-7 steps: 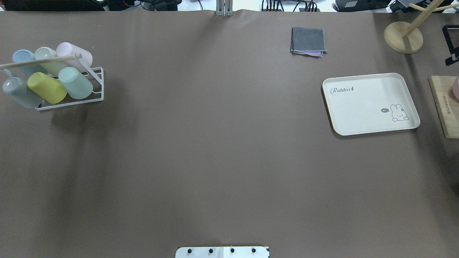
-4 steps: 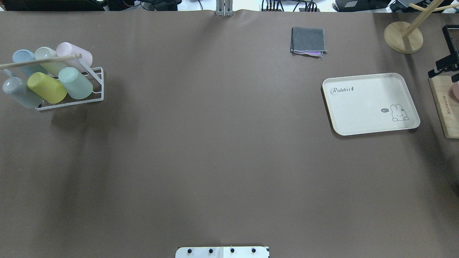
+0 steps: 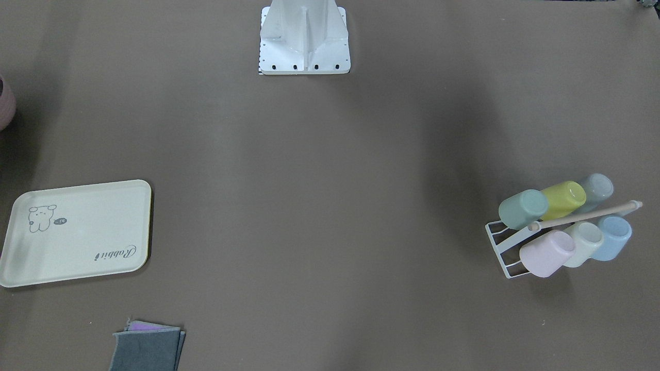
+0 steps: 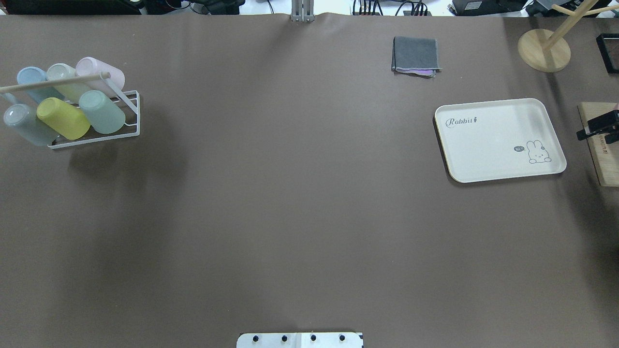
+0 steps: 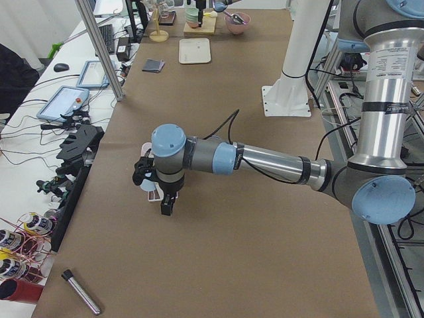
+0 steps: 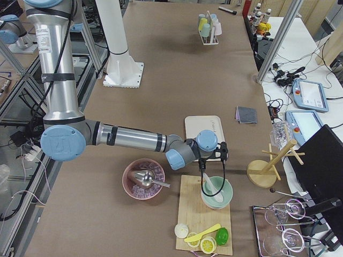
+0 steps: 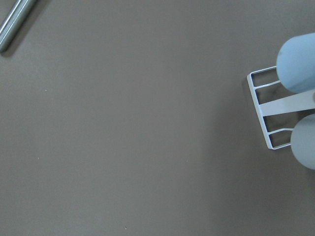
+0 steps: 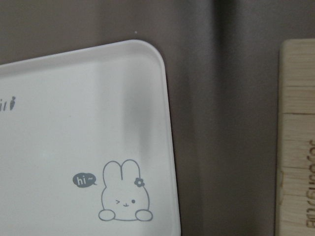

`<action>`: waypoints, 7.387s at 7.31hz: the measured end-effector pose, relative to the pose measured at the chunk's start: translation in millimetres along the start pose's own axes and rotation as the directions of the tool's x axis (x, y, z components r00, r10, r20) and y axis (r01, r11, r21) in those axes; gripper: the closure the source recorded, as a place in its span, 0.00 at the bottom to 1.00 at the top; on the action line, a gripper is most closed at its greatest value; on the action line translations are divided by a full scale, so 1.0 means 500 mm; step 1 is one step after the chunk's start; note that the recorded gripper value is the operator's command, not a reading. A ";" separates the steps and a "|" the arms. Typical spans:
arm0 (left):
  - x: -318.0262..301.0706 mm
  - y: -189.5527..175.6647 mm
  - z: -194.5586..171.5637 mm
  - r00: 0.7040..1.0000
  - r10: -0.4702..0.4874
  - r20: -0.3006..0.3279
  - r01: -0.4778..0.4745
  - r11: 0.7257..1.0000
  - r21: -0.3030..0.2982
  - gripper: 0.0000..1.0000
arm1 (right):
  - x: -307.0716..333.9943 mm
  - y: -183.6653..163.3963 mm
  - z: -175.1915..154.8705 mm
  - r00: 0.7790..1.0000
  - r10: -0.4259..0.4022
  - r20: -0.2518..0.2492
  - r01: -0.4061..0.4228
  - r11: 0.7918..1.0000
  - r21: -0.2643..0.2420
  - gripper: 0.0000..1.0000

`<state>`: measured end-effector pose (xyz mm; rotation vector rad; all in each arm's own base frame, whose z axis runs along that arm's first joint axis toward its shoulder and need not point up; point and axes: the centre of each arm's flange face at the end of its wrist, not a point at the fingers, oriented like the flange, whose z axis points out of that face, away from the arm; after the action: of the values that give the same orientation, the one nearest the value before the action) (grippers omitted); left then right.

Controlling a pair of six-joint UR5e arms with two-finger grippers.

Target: Pick up and place green cup on tray

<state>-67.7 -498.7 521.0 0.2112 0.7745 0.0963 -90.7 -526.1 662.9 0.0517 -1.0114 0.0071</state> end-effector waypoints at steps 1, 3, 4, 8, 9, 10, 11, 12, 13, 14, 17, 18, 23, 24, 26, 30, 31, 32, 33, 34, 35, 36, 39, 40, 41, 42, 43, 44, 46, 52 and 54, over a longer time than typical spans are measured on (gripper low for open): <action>0.061 -0.006 -0.019 0.998 0.055 -0.007 -0.055 0.998 0.014 0.01 | -0.015 0.009 0.027 1.000 -0.023 0.004 0.023 0.999 -0.023 0.12; 0.173 -0.022 -0.014 0.992 0.129 -0.013 -0.129 0.992 0.014 0.01 | -0.027 0.026 0.073 0.999 -0.047 0.006 0.047 0.997 -0.067 0.21; 0.252 -0.031 -0.002 0.975 0.222 0.010 -0.222 0.975 0.012 0.01 | -0.022 0.032 0.088 0.999 -0.048 0.003 0.048 0.995 -0.082 0.25; 0.459 -0.035 0.073 0.550 0.795 0.255 -0.809 0.583 -0.073 0.01 | 0.013 0.025 0.121 0.992 -0.127 -0.001 0.126 0.985 -0.115 0.56; 0.508 -0.029 0.106 0.396 0.862 0.316 -0.877 0.457 -0.147 0.01 | -0.005 0.004 0.117 0.990 -0.140 0.006 0.140 0.984 -0.106 0.58; 0.558 -0.018 0.134 0.261 0.894 0.364 -0.910 0.354 -0.218 0.01 | -0.021 -0.015 0.110 0.989 -0.149 0.011 0.149 0.984 -0.097 0.59; 0.606 -0.001 0.155 0.167 0.906 0.390 -0.922 0.283 -0.263 0.01 | -0.028 -0.025 0.107 0.988 -0.152 0.013 0.153 0.984 -0.092 0.59; 0.655 0.021 0.177 0.080 0.910 0.408 -0.928 0.218 -0.304 0.01 | -0.024 -0.026 0.106 0.989 -0.151 0.012 0.151 0.984 -0.092 0.59; 0.694 0.041 0.198 -0.037 0.907 0.419 -0.921 0.132 -0.366 0.01 | -0.010 -0.022 0.107 0.990 -0.144 0.010 0.144 0.985 -0.095 0.59; 0.720 0.055 0.211 -0.172 0.896 0.409 -0.898 0.029 -0.440 0.01 | 0.004 -0.016 0.107 0.991 -0.136 0.008 0.136 0.986 -0.098 0.59; 0.791 0.089 0.246 -0.584 0.758 0.291 -0.674 -0.253 -0.694 0.01 | 0.023 -0.017 0.113 0.992 -0.124 0.000 0.124 0.987 -0.103 0.59; 0.798 0.091 0.265 -0.680 0.699 0.220 -0.569 -0.315 -0.759 0.01 | 0.026 -0.018 0.116 0.993 -0.122 -0.002 0.121 0.987 -0.106 0.62; 0.750 0.069 0.441 -0.881 0.473 0.030 -0.268 -0.446 -0.854 0.01 | 0.013 -0.032 0.115 0.992 -0.128 0.003 0.127 0.987 -0.099 0.71; 0.742 0.071 0.452 -0.884 0.467 0.021 -0.258 -0.449 -0.856 0.01 | 0.012 -0.033 0.115 0.992 -0.128 0.003 0.128 0.987 -0.099 0.71; 0.723 0.077 0.467 -0.883 0.469 -0.003 -0.239 -0.456 -0.857 0.01 | 0.014 -0.032 0.116 0.992 -0.129 0.001 0.129 0.987 -0.100 0.71; 0.707 0.074 0.530 -0.876 0.479 -0.050 -0.209 -0.472 -0.856 0.01 | 0.017 -0.030 0.122 0.993 -0.122 -0.001 0.121 0.987 -0.107 0.74; 0.711 0.070 0.540 -0.876 0.479 -0.054 -0.206 -0.474 -0.856 0.01 | 0.019 -0.029 0.124 0.993 -0.121 -0.001 0.120 0.987 -0.109 0.82; 0.718 0.064 0.549 -0.876 0.479 -0.056 -0.205 -0.475 -0.856 0.01 | 0.018 -0.030 0.125 0.993 -0.121 -0.001 0.121 0.987 -0.109 0.83; 0.719 0.061 0.559 -0.875 0.480 -0.062 -0.201 -0.477 -0.855 0.01 | 0.016 -0.030 0.126 0.992 -0.123 -0.001 0.122 0.986 -0.110 0.93; 0.716 0.060 0.570 -0.873 0.482 -0.071 -0.195 -0.481 -0.855 0.01 | 0.014 -0.032 0.127 0.992 -0.125 0.000 0.125 0.986 -0.110 1.00; 0.710 0.061 0.581 -0.871 0.484 -0.082 -0.188 -0.484 -0.854 0.01 | 0.012 -0.033 0.127 0.992 -0.127 0.002 0.127 0.986 -0.109 1.00; 0.709 0.060 0.589 -0.870 0.485 -0.088 -0.185 -0.487 -0.854 0.01 | 0.008 -0.035 0.126 0.991 -0.130 0.004 0.130 0.986 -0.108 1.00; 0.718 0.053 0.599 -0.871 0.483 -0.091 -0.181 -0.488 -0.854 0.01 | -0.031 -0.053 0.112 0.987 -0.153 0.048 0.157 0.982 -0.101 1.00; 0.720 0.052 0.596 -0.871 0.482 -0.091 -0.177 -0.482 -0.858 0.01 | -0.057 -0.061 0.098 0.984 -0.162 0.075 0.169 0.981 -0.094 1.00; 0.721 0.049 0.589 -0.874 0.476 -0.099 -0.161 -0.475 -0.865 0.01 | -0.094 -0.069 0.079 0.982 -0.163 0.093 0.171 0.982 -0.080 1.00; 0.723 0.047 0.583 -0.877 0.467 -0.110 -0.143 -0.473 -0.869 0.01 | -0.142 -0.077 0.063 0.983 -0.148 0.105 0.155 0.986 -0.066 1.00; 0.724 0.046 0.580 -0.879 0.463 -0.116 -0.134 -0.473 -0.871 0.01 | -0.216 -0.089 0.052 0.986 -0.118 0.119 0.125 0.990 -0.057 1.00; 0.723 0.047 0.581 -0.879 0.462 -0.119 -0.131 -0.473 -0.871 0.01 | -0.305 -0.106 0.050 0.988 -0.076 0.133 0.084 0.995 -0.052 1.00; 0.716 0.049 0.584 -0.878 0.464 -0.119 -0.132 -0.472 -0.872 0.05 | -0.505 -0.121 0.066 0.990 0.028 0.139 -0.023 0.999 -0.039 1.00; 0.719 0.049 0.574 -0.887 0.452 -0.097 -0.142 -0.464 -0.874 0.94 | -1.019 0.104 0.233 0.997 0.067 -0.043 -0.066 0.997 0.026 1.00; 0.723 0.046 0.549 -0.893 0.441 -0.090 -0.137 -0.457 -0.879 0.96 | -1.017 0.152 0.270 0.999 -0.040 0.010 0.040 0.999 0.001 1.00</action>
<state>382.2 -459.2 470.0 0.5647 -1.2635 2.0696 -477.2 -447.4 306.7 0.0728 -1.0199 -0.0294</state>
